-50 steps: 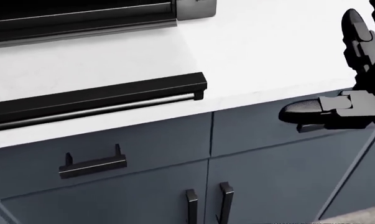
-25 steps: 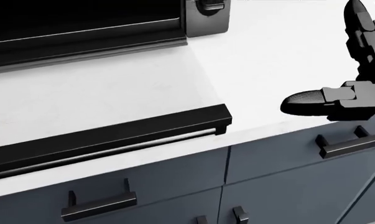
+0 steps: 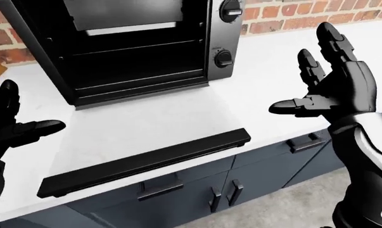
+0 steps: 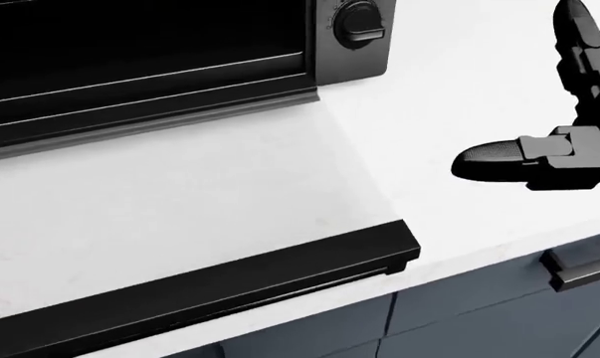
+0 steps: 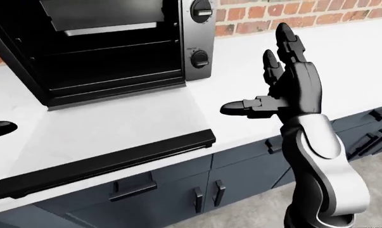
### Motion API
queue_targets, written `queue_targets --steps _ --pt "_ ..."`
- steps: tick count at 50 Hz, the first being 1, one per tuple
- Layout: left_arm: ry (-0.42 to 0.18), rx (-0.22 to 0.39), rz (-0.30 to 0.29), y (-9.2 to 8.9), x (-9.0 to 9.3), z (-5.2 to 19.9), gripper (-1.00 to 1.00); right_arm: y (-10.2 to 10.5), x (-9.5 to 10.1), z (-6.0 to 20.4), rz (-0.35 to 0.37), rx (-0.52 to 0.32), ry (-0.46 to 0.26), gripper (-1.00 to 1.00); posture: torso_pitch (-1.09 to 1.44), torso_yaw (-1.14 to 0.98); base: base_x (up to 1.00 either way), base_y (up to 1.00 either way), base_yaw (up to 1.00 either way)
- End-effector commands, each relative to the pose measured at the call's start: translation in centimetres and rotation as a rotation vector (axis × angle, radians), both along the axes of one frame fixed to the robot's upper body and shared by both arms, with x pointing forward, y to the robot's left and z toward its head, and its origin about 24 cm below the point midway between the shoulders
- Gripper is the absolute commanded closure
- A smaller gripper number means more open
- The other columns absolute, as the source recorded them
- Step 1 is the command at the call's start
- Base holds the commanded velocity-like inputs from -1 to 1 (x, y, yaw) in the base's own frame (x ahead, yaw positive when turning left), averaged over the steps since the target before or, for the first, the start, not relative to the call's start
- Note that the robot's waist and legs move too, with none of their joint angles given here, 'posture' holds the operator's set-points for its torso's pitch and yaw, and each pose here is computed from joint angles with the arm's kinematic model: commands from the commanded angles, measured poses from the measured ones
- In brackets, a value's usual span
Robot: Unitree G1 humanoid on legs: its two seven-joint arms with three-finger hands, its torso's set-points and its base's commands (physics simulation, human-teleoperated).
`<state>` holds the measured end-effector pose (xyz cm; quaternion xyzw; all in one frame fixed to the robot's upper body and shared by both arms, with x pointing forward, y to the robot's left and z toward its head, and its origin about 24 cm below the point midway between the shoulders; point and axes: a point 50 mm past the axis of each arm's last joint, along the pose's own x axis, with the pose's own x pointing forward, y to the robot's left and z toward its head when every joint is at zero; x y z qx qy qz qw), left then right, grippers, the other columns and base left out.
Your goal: Close the toaster oven door.
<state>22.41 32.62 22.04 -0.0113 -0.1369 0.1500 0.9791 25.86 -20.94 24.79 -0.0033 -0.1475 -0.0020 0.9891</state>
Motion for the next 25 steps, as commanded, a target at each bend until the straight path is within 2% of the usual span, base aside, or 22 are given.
queue_targets --steps 1,8,10,11,13,14,15,25 --pt "-0.068 0.041 -0.007 -0.3 -0.3 1.5 -1.00 -0.2 -0.3 1.0 -0.012 -0.008 -0.059 -1.00 0.00 0.00 0.05 0.07 0.00" --pt "-0.070 0.042 -0.005 -0.2 -0.3 1.6 -1.00 -0.4 0.0 1.2 -0.038 -0.036 -0.090 -1.00 0.00 0.00 0.01 0.01 0.00" --pt "-0.070 0.042 -0.006 -0.2 -0.3 1.6 -1.00 -0.5 0.1 1.2 -0.042 -0.008 -0.070 -1.00 0.00 0.00 0.00 0.00 0.00" --pt "-0.070 0.043 -0.006 -0.2 -0.3 1.6 -1.00 -0.7 0.3 1.2 -0.088 -0.035 -0.076 -1.00 0.00 0.00 0.00 0.00 0.00" --pt "-0.070 0.045 -0.006 -0.2 -0.3 1.6 -1.00 -0.8 0.4 1.2 -0.098 -0.042 -0.082 -1.00 0.00 0.00 0.00 0.00 0.00" --pt "-0.070 0.045 -0.006 -0.2 -0.3 1.6 -1.00 -0.9 0.5 1.3 -0.134 -0.058 -0.098 -1.00 0.00 0.00 0.00 0.00 0.00" --pt "-0.070 0.046 -0.006 -0.2 -0.3 1.6 -1.00 -0.9 0.4 1.3 -0.120 -0.030 -0.115 -1.00 0.00 0.00 0.00 0.00 0.00" --pt "-0.072 0.047 -0.008 -0.2 -0.4 1.8 -1.00 -1.4 0.4 1.9 -0.137 -0.039 -0.132 -1.00 0.00 0.00 0.00 0.00 0.00"
